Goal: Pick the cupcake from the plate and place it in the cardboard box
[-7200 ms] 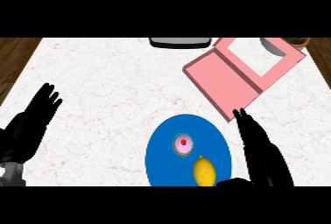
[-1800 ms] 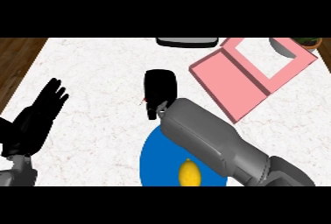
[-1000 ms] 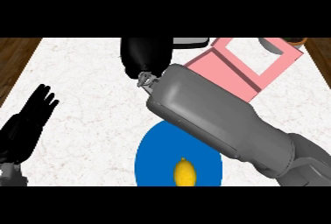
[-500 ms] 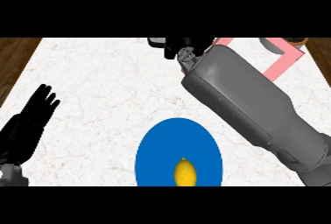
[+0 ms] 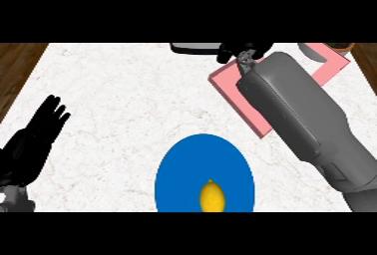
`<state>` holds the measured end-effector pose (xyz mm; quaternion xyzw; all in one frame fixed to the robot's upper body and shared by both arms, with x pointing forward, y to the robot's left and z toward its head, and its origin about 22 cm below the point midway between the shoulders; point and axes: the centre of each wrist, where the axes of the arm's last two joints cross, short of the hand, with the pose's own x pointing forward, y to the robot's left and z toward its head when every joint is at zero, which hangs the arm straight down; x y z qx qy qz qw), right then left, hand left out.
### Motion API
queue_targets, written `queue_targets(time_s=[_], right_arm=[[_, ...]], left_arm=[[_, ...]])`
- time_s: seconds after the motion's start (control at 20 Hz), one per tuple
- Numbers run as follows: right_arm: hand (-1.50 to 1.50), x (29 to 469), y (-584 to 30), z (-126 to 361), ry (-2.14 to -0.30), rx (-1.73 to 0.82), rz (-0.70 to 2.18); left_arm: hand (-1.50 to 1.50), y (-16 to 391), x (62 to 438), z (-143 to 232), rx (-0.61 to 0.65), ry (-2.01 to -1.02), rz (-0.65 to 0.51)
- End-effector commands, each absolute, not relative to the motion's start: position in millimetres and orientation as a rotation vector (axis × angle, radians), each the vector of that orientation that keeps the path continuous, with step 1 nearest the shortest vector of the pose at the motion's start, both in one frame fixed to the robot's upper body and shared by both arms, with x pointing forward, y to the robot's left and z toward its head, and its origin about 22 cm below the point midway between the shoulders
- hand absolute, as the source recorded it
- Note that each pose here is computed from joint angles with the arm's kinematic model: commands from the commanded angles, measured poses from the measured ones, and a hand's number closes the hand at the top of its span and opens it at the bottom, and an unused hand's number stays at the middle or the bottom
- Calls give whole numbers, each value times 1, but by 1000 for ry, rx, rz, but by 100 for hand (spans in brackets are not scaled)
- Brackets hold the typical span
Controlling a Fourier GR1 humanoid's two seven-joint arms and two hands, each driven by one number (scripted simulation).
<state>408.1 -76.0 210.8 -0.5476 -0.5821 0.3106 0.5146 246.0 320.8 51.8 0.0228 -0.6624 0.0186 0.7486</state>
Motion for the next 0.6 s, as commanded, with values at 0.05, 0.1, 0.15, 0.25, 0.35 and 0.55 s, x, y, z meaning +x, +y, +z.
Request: queue_targets(time_s=[0.05,0.1,0.15,0.25,0.35,0.55], right_arm=[[150,423,-96,175,-1384,-1281,749],[150,422,-93,170,-1377,-1252,757],[150,422,-100,154,-1366,-1235,751],[150,420,-127,132,-1328,-1196,759],[150,431,-121,122,-1218,-1097,754],[-150,436,-143,102,-1099,-1066,709]], left_arm=[[0,332,250,40,42,-1454,47],[0,311,257,53,46,-1442,46],[0,315,246,57,35,-1440,43],[0,321,247,62,45,-1451,37],[0,301,257,61,18,-1466,24],[0,318,243,49,41,-1446,41]])
